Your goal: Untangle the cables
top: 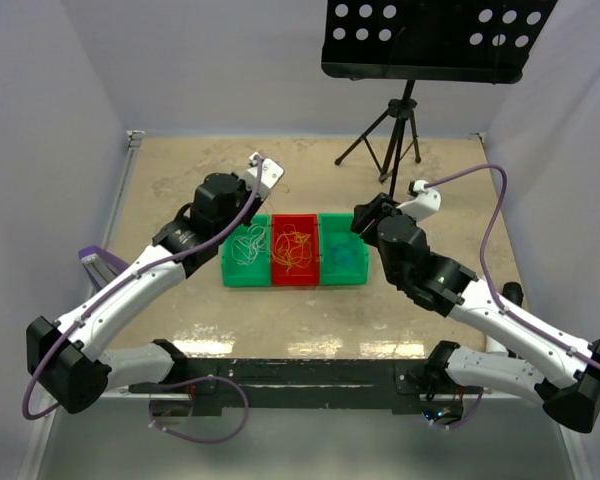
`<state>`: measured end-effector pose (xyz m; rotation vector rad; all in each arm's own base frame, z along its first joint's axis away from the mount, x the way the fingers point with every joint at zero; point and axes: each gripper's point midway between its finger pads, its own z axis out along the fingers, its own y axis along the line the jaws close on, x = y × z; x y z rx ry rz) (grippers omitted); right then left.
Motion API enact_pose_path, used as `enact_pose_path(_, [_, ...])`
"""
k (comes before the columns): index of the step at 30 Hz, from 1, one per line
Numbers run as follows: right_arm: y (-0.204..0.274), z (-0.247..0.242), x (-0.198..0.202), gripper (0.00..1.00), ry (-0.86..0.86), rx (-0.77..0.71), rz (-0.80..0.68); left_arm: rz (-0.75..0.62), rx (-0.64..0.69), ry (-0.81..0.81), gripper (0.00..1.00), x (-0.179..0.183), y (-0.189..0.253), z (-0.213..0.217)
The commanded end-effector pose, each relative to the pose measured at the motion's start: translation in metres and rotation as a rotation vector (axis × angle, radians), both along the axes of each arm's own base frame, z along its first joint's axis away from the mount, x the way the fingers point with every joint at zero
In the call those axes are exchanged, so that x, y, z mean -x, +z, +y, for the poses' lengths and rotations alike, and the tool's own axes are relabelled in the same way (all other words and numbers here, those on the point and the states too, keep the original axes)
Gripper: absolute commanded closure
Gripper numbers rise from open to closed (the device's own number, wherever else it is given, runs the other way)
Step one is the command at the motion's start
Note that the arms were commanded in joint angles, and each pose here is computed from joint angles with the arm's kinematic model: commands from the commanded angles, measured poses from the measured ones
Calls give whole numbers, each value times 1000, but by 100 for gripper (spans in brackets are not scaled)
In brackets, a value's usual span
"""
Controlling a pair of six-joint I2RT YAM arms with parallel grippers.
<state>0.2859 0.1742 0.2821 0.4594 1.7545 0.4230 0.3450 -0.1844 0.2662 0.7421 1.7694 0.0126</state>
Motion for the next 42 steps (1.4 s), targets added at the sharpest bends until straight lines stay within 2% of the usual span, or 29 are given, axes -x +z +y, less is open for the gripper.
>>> enact_pose_path(1, [7, -3, 0, 43, -12, -46, -25, 38, 110, 0, 100, 7, 9, -8])
enact_pose_path(9, [5, -8, 2, 43, -22, -52, -28, 149, 47, -11, 100, -3, -28, -21])
enact_pose_path(15, [9, -14, 2, 42, -40, -51, -39, 157, 63, -119, 100, -7, -37, -57])
enact_pose_path(20, [11, -22, 4, 42, -56, -55, -46, 208, 29, -178, 100, -1, -63, -78])
enact_pose_path(27, [10, -25, 0, 42, -63, -51, -53, 308, -81, -125, 100, -4, -116, -77])
enact_pose_path(35, [0, -20, -7, 41, -35, -37, -31, 339, -67, -180, 100, 1, -138, -86])
enact_pose_path(39, [-11, -9, -8, 41, 9, -63, -13, 393, -86, -209, 86, 5, -147, -91])
enact_pose_path(41, [-19, 0, -8, 42, 40, -72, 2, 408, -73, -259, 74, 9, -142, -98])
enact_pose_path(42, [-22, 7, -9, 41, 70, -76, 1, 413, -65, -275, 63, 12, -140, -100])
